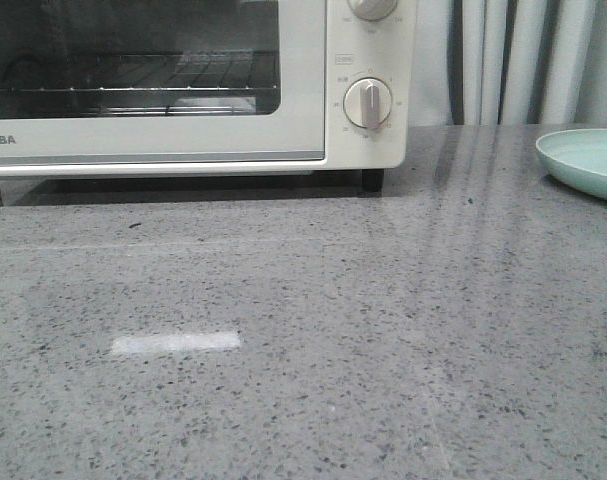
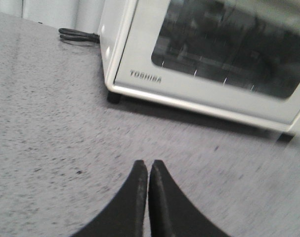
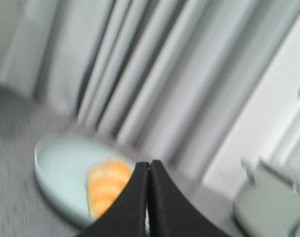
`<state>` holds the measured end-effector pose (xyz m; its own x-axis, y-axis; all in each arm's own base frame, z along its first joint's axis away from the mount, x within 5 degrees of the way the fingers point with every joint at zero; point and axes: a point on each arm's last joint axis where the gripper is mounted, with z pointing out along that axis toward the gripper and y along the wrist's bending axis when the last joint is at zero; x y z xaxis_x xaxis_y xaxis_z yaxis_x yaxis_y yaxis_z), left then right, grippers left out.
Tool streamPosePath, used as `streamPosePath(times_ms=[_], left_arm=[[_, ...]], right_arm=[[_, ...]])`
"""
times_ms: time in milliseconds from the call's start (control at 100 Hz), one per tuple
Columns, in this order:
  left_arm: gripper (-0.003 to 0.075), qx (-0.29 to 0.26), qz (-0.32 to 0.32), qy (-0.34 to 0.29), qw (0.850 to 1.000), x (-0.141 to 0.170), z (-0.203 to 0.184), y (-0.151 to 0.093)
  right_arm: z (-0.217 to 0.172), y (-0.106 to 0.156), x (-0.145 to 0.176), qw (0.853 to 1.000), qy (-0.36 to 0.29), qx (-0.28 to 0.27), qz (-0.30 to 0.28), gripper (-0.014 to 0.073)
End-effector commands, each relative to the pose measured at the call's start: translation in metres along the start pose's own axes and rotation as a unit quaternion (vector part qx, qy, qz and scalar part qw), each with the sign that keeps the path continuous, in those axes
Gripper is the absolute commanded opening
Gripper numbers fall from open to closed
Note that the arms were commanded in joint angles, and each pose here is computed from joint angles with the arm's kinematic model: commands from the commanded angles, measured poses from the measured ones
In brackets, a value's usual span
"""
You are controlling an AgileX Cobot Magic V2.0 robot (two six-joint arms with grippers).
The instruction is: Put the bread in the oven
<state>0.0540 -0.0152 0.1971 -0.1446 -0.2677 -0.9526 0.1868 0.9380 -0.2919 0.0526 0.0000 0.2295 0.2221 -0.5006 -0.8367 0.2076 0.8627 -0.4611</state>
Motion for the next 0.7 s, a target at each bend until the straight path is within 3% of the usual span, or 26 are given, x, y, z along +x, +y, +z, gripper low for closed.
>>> streamPosePath(times_ms=[0, 70, 130, 190, 260, 430, 530, 590, 690], left_arm=[[-0.0021, 0.006, -0.097, -0.067, 0.993, -0.006, -0.002, 0.002], [-0.0021, 0.011, -0.178, -0.084, 0.98, -0.009, -0.002, 0.003], [-0.0021, 0.019, -0.269, -0.092, 0.959, -0.01, -0.002, 0.003], [-0.0021, 0.023, -0.343, -0.097, 0.934, -0.011, -0.003, 0.004], [-0.0021, 0.027, -0.391, -0.098, 0.915, -0.012, -0.003, 0.004], [-0.0021, 0.028, -0.392, -0.101, 0.914, -0.013, -0.003, 0.004], [-0.0021, 0.048, -0.431, -0.116, 0.893, -0.027, -0.007, -0.001], [-0.0021, 0.066, -0.404, -0.135, 0.902, -0.045, -0.014, -0.007], [-0.0021, 0.074, -0.269, -0.168, 0.946, -0.076, -0.024, -0.019]], right_arm=[[-0.004, 0.0, -0.016, 0.99, -0.104, 0.001, 0.096, -0.0048], [-0.004, -0.003, -0.014, 0.971, -0.096, 0.005, 0.218, -0.0048], [-0.003, -0.004, -0.004, 0.945, -0.048, 0.019, 0.323, -0.0049], [-0.002, -0.005, 0.003, 0.919, -0.012, 0.034, 0.392, -0.0048], [-0.002, -0.005, 0.006, 0.91, 0.01, 0.041, 0.413, -0.0048], [-0.001, -0.012, -0.006, 0.907, 0.024, 0.044, 0.417, -0.0049], [0.001, -0.021, -0.02, 0.901, 0.083, 0.043, 0.423, -0.0048], [0.003, -0.028, -0.033, 0.899, 0.105, 0.032, 0.424, -0.0049], [0.013, -0.035, -0.052, 0.909, 0.126, -0.005, 0.397, -0.0048]])
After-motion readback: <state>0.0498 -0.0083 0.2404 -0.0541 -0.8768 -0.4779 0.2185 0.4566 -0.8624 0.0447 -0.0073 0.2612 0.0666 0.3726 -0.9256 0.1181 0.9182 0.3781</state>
